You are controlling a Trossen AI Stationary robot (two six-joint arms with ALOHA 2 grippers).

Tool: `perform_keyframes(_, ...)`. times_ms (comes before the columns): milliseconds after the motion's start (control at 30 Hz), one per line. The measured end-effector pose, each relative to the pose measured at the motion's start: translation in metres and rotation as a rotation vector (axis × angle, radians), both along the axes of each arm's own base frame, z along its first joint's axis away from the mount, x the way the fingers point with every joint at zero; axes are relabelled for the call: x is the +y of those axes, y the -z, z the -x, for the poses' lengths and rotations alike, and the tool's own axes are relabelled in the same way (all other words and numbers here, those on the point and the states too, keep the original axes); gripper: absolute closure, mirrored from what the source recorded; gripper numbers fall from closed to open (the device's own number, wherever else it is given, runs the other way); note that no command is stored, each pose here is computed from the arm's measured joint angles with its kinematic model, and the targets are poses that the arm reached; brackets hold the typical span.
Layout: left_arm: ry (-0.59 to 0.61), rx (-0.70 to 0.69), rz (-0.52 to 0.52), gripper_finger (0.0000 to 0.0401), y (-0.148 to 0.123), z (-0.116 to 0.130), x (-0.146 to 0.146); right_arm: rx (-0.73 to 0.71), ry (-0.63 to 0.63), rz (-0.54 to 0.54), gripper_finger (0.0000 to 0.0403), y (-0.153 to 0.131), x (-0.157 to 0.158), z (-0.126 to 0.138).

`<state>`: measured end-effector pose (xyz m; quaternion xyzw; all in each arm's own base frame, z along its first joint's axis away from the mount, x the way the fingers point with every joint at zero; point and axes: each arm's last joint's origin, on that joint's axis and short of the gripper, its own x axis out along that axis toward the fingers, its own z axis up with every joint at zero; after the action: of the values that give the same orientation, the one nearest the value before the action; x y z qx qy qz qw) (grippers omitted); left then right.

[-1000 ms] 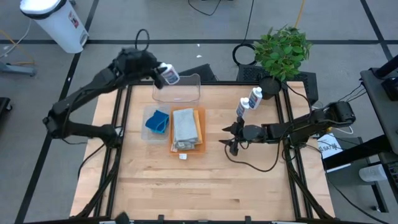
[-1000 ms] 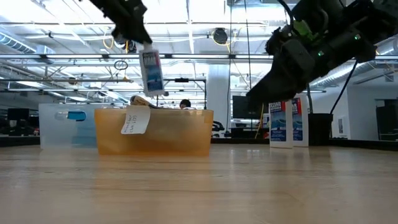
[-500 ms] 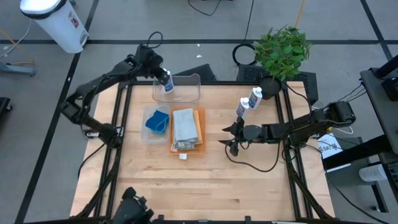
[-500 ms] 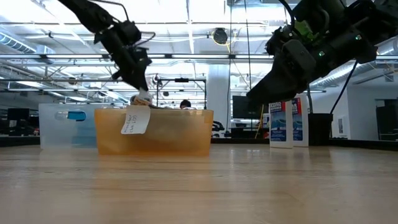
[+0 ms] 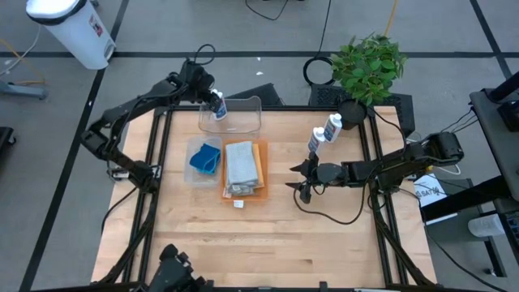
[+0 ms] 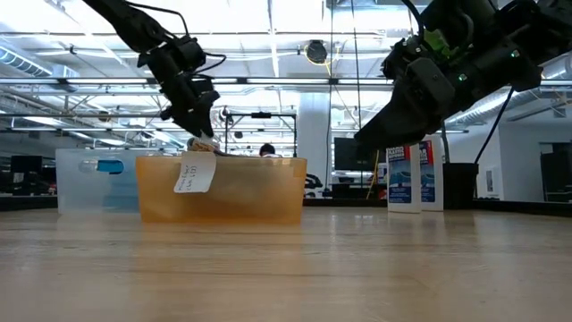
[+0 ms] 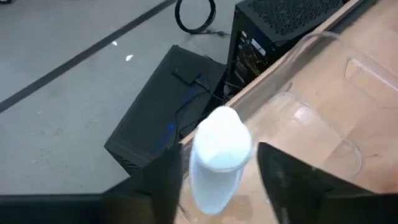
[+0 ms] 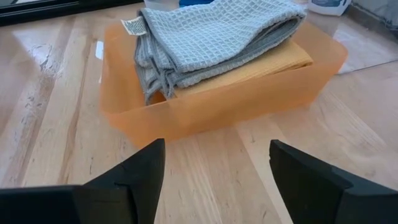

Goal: Pick & Place Kitchen Items
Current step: Put the plastic restorer bottle into the transparent bin

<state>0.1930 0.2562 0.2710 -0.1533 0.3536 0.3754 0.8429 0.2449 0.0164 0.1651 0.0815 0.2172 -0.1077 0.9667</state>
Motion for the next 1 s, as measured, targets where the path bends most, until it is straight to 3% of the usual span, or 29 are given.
perform_keyframes(167, -0.010, -0.018, -0.046, 0.0126, -0.014, 0.004, -0.006, -0.003, -0.001, -0.001, 0.0149, -0.003, 0.000, 0.002)
perform_keyframes(400, -0.027, -0.077, -0.130, 0.0077, -0.054, 0.026, -0.035, 0.063, 0.041, -0.044, 0.0149, -0.017, -0.002, 0.024)
perform_keyframes(600, 0.164, -0.209, -0.108, 0.0065, -0.078, 0.042, -0.076, 0.238, 0.255, -0.125, 0.0149, -0.015, -0.008, 0.057)
perform_keyframes(767, 0.366, -0.309, -0.139, 0.0066, -0.065, 0.046, -0.107, 0.368, 0.432, -0.185, 0.0149, -0.006, -0.012, 0.078)
perform_keyframes(867, 0.402, -0.371, -0.184, 0.0064, -0.045, 0.049, -0.119, 0.368, 0.498, -0.165, 0.0149, 0.006, -0.014, 0.084)
perform_keyframes(1000, 0.428, -0.453, -0.243, 0.0065, -0.018, 0.051, -0.131, 0.291, 0.498, -0.150, 0.0149, 0.029, -0.016, 0.089)
